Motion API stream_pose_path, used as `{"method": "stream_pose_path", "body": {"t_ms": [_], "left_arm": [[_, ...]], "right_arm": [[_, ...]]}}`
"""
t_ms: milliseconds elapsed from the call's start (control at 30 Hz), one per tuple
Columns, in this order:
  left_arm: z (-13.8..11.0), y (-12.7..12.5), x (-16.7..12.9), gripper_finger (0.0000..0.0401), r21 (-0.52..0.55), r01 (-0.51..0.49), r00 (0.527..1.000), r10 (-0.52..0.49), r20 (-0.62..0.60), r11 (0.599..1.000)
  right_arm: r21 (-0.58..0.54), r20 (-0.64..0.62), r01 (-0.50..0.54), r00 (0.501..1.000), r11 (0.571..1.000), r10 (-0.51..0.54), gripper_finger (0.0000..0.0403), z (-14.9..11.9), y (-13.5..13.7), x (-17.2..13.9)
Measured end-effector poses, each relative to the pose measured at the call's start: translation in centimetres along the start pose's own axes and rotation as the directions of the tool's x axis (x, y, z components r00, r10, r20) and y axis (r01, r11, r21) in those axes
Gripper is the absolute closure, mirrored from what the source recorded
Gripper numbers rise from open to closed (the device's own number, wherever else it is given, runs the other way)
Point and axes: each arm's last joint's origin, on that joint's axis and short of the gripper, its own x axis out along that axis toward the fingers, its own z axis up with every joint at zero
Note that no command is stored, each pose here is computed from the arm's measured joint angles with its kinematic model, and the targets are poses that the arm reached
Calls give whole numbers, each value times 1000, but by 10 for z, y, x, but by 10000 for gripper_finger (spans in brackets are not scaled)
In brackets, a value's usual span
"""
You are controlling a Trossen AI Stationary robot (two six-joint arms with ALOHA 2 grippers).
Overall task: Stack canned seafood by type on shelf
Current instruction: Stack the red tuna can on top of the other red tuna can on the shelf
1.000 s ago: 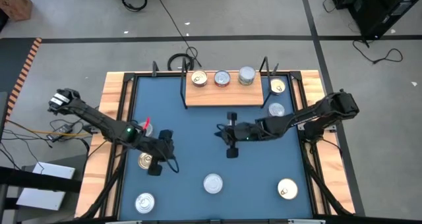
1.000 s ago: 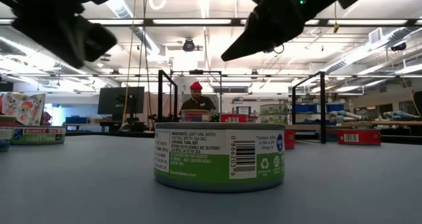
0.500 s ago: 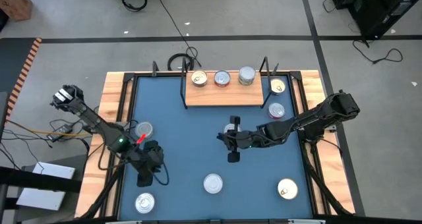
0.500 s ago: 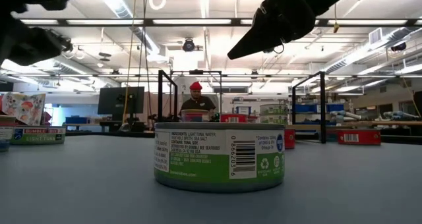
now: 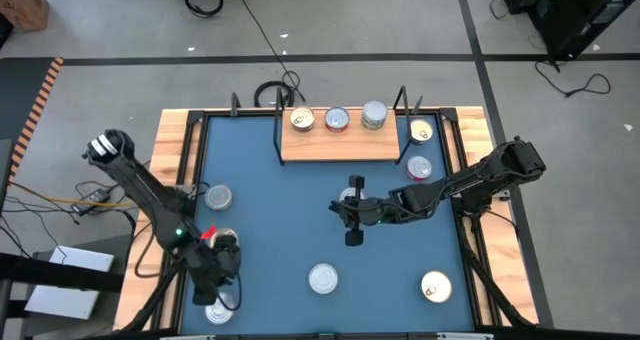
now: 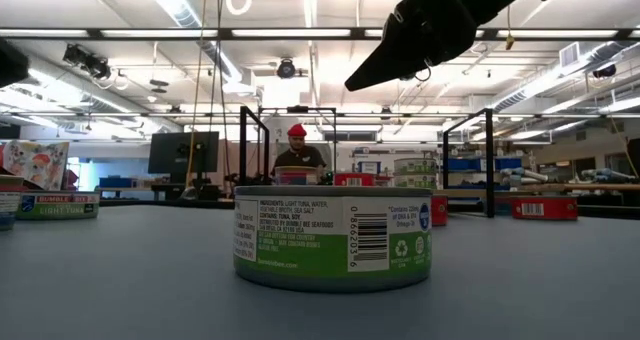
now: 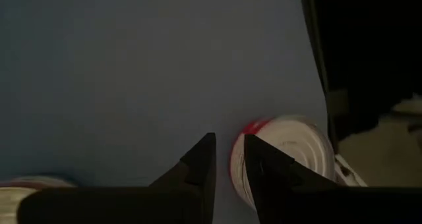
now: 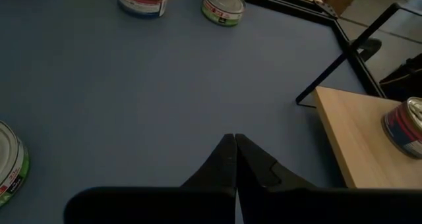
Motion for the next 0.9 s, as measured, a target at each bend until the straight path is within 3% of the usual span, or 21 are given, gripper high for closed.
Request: {"method": "stream_pose_path", "body": {"t_ms": [267,900], "left_arm": [[-4,-12,26,317,25,75,993,-73,-88,997],[-9,-9,46,320,28,24,987,-19,-157,999]], "right_arm": [[0,0,0,1000,1000,0,395,0,0,0],[0,0,-1,1000,1000,1,395,0,0,0]]}}
